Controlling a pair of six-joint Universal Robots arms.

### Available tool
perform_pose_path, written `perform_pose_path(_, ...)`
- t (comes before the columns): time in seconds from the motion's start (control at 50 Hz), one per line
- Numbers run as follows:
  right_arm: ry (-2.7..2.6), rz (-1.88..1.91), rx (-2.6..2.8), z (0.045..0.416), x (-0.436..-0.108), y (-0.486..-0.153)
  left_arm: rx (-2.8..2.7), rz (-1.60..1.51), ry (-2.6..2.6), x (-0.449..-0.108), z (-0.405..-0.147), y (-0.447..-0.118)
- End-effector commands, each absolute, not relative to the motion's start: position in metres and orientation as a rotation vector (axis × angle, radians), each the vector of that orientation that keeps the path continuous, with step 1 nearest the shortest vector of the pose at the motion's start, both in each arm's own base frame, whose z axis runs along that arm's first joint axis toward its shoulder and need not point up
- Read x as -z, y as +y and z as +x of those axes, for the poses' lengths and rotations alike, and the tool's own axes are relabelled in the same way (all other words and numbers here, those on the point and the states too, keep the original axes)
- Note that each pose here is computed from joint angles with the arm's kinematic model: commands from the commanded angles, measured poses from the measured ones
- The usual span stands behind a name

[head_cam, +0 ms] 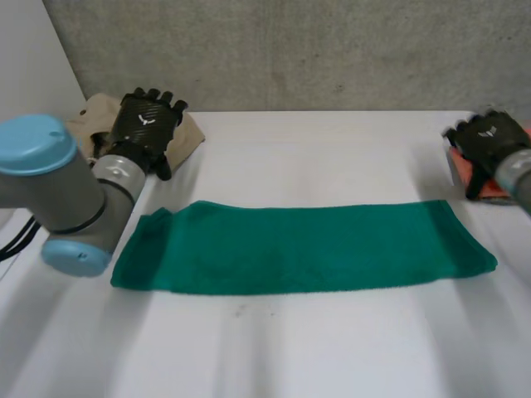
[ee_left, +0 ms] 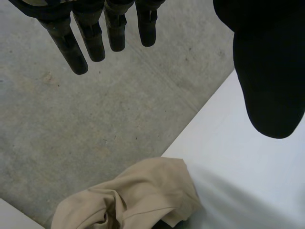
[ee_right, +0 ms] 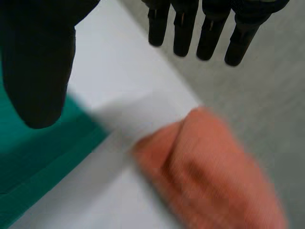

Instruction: Fold the laundry.

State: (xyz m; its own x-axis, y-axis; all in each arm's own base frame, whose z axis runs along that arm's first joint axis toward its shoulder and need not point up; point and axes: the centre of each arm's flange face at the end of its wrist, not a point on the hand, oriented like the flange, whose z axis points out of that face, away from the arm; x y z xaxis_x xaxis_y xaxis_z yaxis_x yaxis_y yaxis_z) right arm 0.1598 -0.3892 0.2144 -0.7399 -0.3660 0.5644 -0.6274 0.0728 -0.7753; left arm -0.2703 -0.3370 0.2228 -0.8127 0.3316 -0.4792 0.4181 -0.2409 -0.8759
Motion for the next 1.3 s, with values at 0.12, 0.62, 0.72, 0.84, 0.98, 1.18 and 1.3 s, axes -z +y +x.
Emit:
perform_pose_path(0.12,-2.468,1.062,-1.527,0.113,-0.161,-0.344,2.259,0.854,2.109,-0.216,-0.258,-0.297)
perform_pose_path(0.62,-2.343,0.997,-1.658,0.086,-0.123,-0.360,2.261,0.874,2.152,-0.210,-0.264,-0.284)
perform_pose_path(0.72,-2.277,0.884,-1.610,0.047,-0.132,-0.372,2.278,0.867,2.135,-0.217,-0.262,-0.281)
perform_pose_path(0.84,-2.093,0.852,-1.509,0.014,-0.158,-0.383,2.295,0.855,2.117,-0.224,-0.258,-0.275)
perform_pose_path(0.98,-1.878,1.110,-1.703,0.101,-0.195,-0.377,2.325,0.833,2.085,-0.235,-0.254,-0.271)
perform_pose_path(1.18,-1.370,1.660,-2.193,0.301,-0.214,-0.266,2.348,0.825,2.065,-0.244,-0.251,-0.262)
perform_pose_path(1.3,-1.285,1.992,-2.255,0.365,-0.172,-0.197,2.347,0.832,2.068,-0.243,-0.251,-0.257)
